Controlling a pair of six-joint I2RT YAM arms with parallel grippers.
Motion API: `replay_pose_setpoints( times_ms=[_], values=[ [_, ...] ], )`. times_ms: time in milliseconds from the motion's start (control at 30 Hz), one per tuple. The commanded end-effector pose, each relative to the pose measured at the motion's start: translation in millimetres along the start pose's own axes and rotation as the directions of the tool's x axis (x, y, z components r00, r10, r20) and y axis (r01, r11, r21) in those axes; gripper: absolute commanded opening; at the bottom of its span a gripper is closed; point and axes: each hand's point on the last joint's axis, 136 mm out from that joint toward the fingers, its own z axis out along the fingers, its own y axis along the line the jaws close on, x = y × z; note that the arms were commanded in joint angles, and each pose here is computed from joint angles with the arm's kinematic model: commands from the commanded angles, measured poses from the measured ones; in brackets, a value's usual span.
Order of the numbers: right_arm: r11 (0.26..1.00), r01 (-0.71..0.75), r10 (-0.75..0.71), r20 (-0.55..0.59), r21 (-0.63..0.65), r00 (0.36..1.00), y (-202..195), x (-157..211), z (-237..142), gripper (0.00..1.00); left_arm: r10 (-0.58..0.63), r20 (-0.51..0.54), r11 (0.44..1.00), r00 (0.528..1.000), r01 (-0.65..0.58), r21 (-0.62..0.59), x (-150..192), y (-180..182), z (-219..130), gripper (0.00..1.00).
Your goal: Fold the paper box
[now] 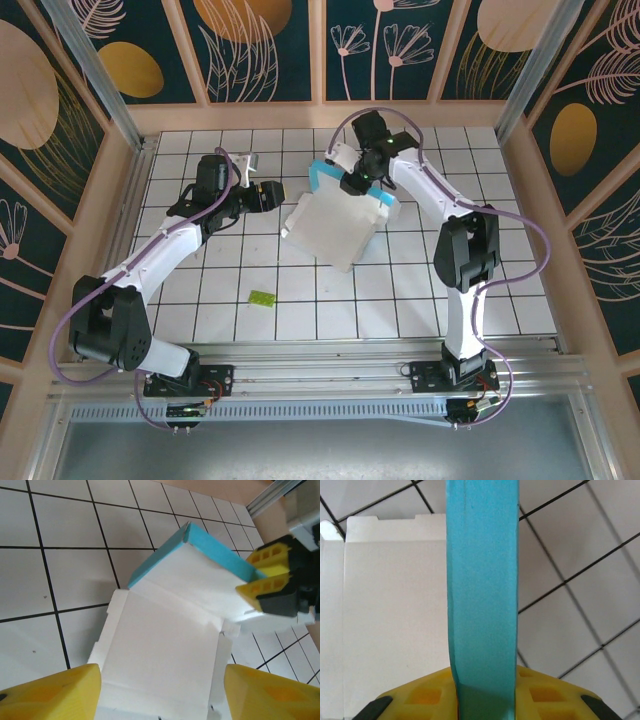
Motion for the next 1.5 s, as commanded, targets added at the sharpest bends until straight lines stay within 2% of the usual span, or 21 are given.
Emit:
replay_pose_setpoints(
  times_ms=[0,167,267,433,567,733,867,1033,1200,1267,1333,1400,1433,1467],
  values=[
    [0.951,0.301,-0.298,-0.052,0.068,0.953,-14.4,-8.8,-8.8,0.24,0.014,0.004,1.000,1.000,-0.014,-0.019,-1.4,4.1,-4.0,0.66],
    [0.876,0.480,-0.481,0.031,0.042,0.876,-24.3,-28.7,5.0,0.21,0.014,0.005,1.000,1.000,-0.014,-0.019,0.2,3.8,-5.9,0.66],
    [0.825,0.562,-0.564,0.026,0.053,0.825,-30.5,-28.7,16.6,0.21,0.013,0.009,1.000,1.000,-0.013,-0.021,1.8,3.8,-8.1,0.66],
    [0.765,0.643,-0.643,0.073,0.034,0.762,-23.7,-32.6,34.4,0.21,-0.001,0.018,1.000,1.000,0.002,-0.006,4.0,2.2,-10.0,0.66],
    [0.750,0.661,-0.659,0.082,0.010,0.747,-13.3,-28.5,54.7,0.22,-0.025,0.029,1.000,0.999,0.024,0.009,4.2,0.6,-10.5,0.66],
    [0.754,0.656,-0.656,0.068,0.030,0.752,-16.3,-28.8,59.5,0.36,-0.041,0.032,0.999,0.999,0.041,0.017,4.9,0.1,-10.3,0.66],
    [0.763,0.641,-0.647,0.086,0.082,0.758,-21.9,-43.8,49.8,0.49,-0.046,0.029,0.999,0.999,0.046,0.018,4.5,0.8,-7.8,0.66],
    [0.776,0.618,-0.630,0.151,0.126,0.761,-22.7,-62.7,29.5,0.55,-0.077,0.038,0.997,0.996,0.078,-0.011,2.3,7.0,-4.1,0.66],
    [0.861,0.478,-0.508,0.303,0.174,0.806,-27.1,-89.9,-1.7,0.62,-0.154,0.063,0.984,0.986,0.159,-0.083,-10.0,20.4,4.2,0.65],
    [0.923,0.333,-0.384,0.371,0.194,0.846,-37.0,-102.4,-14.8,0.64,-0.177,0.071,0.979,0.982,0.183,-0.088,-16.8,21.5,9.6,0.65],
    [0.977,0.102,-0.178,0.448,0.187,0.876,-53.6,-112.8,-33.8,0.64,-0.199,0.082,0.976,0.977,0.205,-0.074,-23.6,20.4,16.0,0.65],
    [0.980,-0.153,0.065,0.515,0.130,0.855,-72.5,-111.7,-52.2,0.64,-0.220,0.107,0.972,0.970,0.227,-0.062,-31.8,20.3,20.6,0.65],
    [0.930,-0.354,0.247,0.538,0.103,0.806,-90.3,-103.9,-60.7,0.64,-0.227,0.121,0.970,0.966,0.236,-0.063,-36.9,20.9,23.1,0.65],
    [0.850,-0.522,0.405,0.543,0.073,0.736,-106.0,-91.7,-66.5,0.63,-0.240,0.131,0.966,0.962,0.250,-0.068,-40.8,22.8,26.1,0.65]
  ],
)
